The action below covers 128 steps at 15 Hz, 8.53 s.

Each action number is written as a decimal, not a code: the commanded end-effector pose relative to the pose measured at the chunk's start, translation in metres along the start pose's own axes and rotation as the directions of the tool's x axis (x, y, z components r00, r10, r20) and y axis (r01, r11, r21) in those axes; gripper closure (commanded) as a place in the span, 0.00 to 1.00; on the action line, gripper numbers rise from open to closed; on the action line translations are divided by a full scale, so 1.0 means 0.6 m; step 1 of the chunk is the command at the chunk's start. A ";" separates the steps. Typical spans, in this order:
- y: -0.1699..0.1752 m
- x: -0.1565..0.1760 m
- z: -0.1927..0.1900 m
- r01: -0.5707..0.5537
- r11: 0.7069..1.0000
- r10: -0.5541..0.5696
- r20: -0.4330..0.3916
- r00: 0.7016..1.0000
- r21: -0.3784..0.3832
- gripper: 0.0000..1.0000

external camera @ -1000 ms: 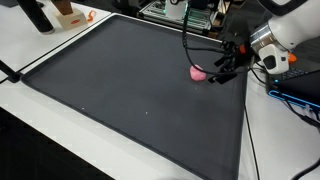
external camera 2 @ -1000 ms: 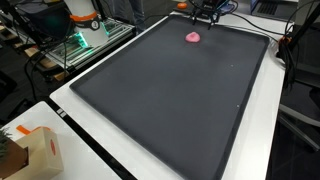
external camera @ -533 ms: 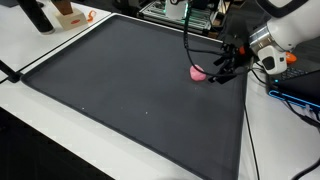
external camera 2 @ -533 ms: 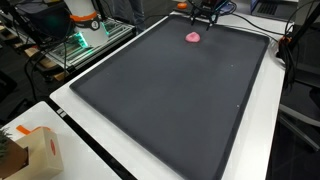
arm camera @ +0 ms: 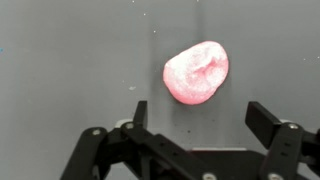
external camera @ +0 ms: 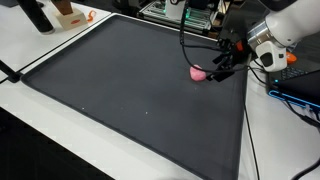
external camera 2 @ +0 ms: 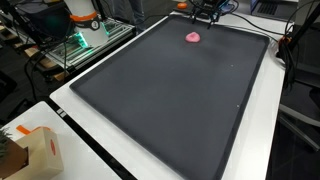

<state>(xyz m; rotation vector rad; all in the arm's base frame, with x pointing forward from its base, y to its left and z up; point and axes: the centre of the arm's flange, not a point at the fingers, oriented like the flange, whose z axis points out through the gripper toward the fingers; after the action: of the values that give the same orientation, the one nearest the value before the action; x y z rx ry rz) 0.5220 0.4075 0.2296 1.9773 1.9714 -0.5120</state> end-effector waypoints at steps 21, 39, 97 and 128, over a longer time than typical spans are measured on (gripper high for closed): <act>0.056 -0.179 -0.169 -0.682 0.685 0.722 -0.120 0.681 0.256 0.00; -0.001 -0.154 0.024 -0.924 -0.149 0.984 0.143 -0.104 0.351 0.00; 0.050 -0.185 0.056 -0.913 -0.035 0.977 0.205 0.053 0.406 0.00; 0.021 0.045 0.032 -0.399 0.907 0.393 0.070 0.917 0.133 0.00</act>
<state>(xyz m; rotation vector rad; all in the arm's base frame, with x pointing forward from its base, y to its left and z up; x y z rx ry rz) 0.5310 0.4162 0.2063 2.4148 1.4460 -0.5774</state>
